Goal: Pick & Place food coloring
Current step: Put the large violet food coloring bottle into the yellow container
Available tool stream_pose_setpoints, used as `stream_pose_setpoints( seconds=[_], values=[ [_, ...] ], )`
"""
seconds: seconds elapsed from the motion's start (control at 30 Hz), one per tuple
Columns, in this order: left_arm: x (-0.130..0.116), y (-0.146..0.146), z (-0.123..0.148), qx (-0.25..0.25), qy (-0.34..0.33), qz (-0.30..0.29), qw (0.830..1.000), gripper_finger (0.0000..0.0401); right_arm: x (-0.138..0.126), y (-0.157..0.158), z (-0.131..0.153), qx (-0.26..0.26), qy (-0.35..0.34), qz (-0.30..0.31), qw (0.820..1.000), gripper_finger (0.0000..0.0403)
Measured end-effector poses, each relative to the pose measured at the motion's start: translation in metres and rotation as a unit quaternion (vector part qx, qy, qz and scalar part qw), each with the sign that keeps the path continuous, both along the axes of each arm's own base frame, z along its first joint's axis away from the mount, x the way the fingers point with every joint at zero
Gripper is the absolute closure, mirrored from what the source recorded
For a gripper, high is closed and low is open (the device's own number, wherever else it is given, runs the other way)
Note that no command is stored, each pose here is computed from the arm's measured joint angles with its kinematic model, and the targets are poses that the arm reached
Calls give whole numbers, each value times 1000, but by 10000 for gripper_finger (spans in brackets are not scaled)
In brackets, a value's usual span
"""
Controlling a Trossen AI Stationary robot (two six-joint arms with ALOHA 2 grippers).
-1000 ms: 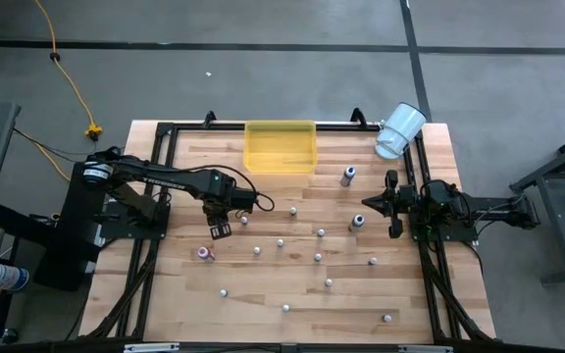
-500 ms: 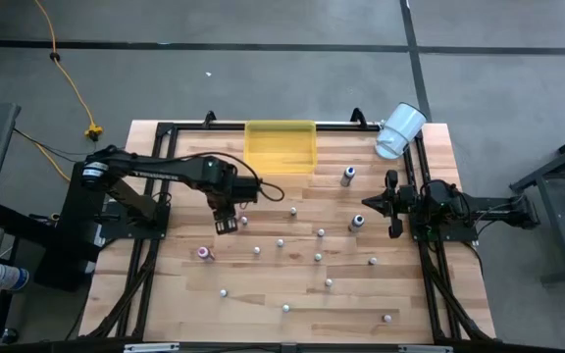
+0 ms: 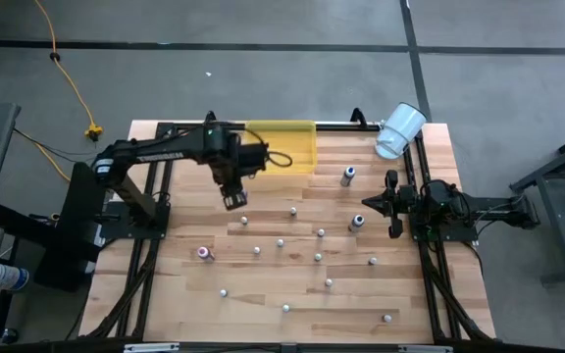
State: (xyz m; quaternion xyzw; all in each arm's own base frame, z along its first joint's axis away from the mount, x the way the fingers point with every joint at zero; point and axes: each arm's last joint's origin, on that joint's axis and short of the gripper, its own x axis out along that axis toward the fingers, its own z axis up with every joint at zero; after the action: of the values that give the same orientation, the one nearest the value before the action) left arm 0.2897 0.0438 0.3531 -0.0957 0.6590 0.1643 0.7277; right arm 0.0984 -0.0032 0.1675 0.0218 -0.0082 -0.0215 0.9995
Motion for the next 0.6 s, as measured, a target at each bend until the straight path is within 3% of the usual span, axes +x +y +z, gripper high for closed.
stream_pose_setpoints(
  seconds=[0.23, 0.5, 0.6],
  values=[
    [19, 32, 13, 21, -27, -12, 999, 294, 0, 0, 0, 0, 0, 0, 1000, 402],
    [39, 80, 3, 111, 29, -51, 992, 293, 0, 0, 0, 0, 0, 0, 1000, 402],
    [43, 95, -8, 116, 47, -44, 991, 293, 0, 0, 0, 0, 0, 0, 1000, 402]
  ],
)
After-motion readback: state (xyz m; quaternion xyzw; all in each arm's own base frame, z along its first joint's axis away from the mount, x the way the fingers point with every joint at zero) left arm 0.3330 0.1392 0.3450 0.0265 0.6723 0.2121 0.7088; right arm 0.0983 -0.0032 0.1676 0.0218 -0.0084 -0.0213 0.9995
